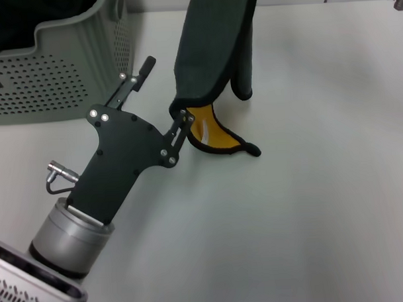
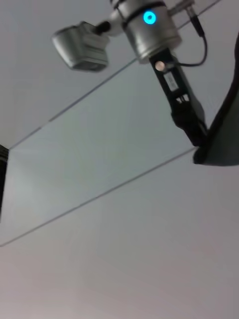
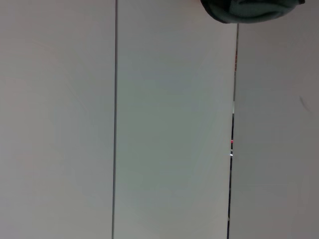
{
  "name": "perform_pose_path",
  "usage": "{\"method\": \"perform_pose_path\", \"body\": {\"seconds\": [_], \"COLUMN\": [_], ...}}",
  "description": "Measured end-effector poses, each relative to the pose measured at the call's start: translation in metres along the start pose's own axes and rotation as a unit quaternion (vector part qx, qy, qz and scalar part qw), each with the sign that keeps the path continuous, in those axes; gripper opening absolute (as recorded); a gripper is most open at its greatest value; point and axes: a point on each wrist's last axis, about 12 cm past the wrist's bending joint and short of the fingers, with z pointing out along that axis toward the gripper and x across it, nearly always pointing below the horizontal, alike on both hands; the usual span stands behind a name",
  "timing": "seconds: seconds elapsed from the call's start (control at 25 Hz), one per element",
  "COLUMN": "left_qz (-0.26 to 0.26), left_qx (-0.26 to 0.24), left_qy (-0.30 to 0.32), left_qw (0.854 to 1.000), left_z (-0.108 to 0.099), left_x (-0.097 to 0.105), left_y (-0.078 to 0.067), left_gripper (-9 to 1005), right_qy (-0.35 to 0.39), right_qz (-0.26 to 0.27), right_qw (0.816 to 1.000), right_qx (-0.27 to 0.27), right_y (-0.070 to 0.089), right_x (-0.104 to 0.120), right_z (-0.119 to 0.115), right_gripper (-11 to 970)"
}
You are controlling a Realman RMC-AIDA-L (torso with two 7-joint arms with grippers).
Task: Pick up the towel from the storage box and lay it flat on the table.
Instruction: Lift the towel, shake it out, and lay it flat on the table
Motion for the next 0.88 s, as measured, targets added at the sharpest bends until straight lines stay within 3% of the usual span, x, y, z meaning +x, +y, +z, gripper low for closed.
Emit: {"method": "perform_pose_path", "body": {"seconds": [0.52, 0.88], "left_qz": [-0.014, -0.026], "left_qx": [0.037, 0.056], "left_qy": [-0.045, -0.039], "left_qw": [0.998, 0.997], "left_z": [-0.0066, -0.0028], "left_x": [-0.0108, -0.0041], "left_y": [-0.0071, -0.0024], "left_gripper": [490, 485], "right_qy": [0.003, -0.003], "right_qz": [0.016, 0.017], "right_qw": [1.000, 1.000], "right_qx": [0.010, -0.021], "right_y": [-0.0062, 0.0020], "right_x": [0.0059, 0.0045], "right_z": [-0.0029, -0.0016], "right_gripper": [21, 21]}}
